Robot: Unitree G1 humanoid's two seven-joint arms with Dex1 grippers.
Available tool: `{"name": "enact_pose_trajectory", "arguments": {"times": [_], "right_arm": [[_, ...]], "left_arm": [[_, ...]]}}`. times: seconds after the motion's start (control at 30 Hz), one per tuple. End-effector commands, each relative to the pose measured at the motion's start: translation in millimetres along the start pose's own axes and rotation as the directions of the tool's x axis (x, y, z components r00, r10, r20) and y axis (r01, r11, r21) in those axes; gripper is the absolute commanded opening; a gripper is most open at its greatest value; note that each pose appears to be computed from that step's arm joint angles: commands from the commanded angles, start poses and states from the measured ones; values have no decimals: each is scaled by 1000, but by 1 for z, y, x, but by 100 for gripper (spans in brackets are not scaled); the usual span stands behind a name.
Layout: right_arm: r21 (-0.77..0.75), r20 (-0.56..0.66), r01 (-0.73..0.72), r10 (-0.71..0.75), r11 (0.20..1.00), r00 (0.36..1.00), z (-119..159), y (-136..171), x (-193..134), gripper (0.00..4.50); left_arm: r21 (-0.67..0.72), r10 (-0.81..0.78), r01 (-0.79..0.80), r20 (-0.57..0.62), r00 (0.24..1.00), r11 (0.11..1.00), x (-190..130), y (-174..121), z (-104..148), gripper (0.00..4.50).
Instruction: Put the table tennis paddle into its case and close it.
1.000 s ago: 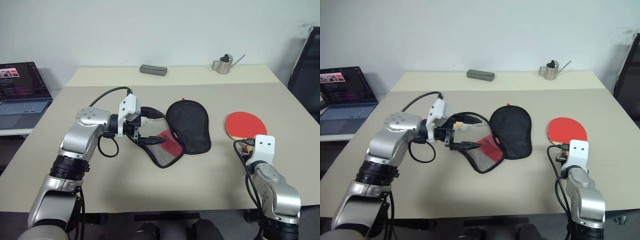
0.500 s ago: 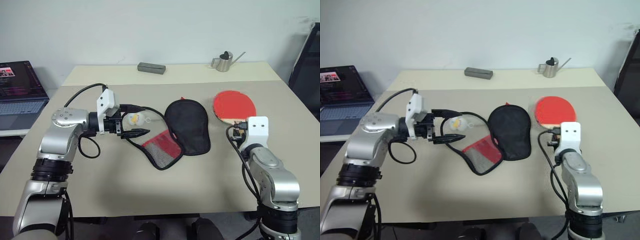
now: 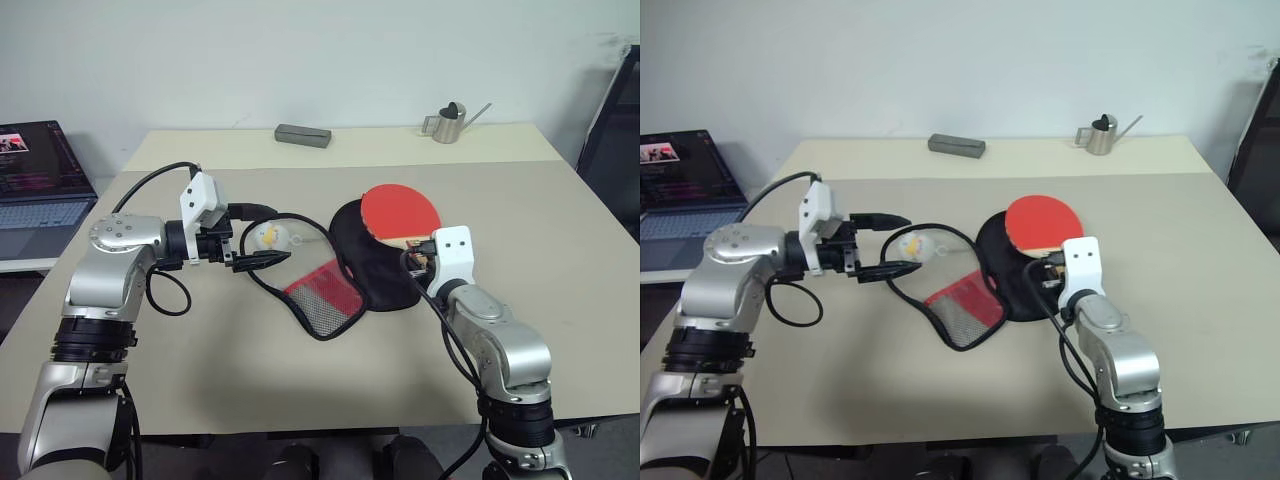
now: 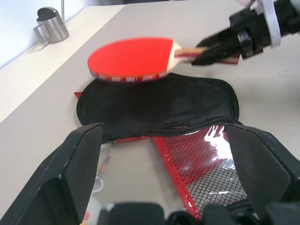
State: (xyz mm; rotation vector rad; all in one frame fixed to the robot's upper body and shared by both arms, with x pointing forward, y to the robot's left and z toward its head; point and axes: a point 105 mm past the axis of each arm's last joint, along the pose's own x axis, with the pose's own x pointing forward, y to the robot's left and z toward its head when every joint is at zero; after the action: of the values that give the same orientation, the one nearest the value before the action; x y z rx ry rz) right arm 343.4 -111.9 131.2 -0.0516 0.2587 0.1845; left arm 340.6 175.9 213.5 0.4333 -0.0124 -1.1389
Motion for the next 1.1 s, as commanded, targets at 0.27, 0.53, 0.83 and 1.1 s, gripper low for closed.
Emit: {"name": "enact_pose_trajectory", "arguments": {"times": [0.27,0.53,0.83,1.1], "right_arm": [[-2,75,-98,98,995,992,21,39,6,120],[-22,61,-114,115,993,991,17,43,9,120],[-48,49,-124,126,991,991,12,45,14,120],[-63,37,-126,129,990,991,9,46,20,120]], "left_arm": [[49,5,-5,12,1000,999,-3,1,11,450],[49,-10,9,19,1000,999,0,-1,11,450],[47,-20,19,16,1000,999,1,-4,11,450],[48,-18,17,16,1000,999,1,-5,11,450]]}}
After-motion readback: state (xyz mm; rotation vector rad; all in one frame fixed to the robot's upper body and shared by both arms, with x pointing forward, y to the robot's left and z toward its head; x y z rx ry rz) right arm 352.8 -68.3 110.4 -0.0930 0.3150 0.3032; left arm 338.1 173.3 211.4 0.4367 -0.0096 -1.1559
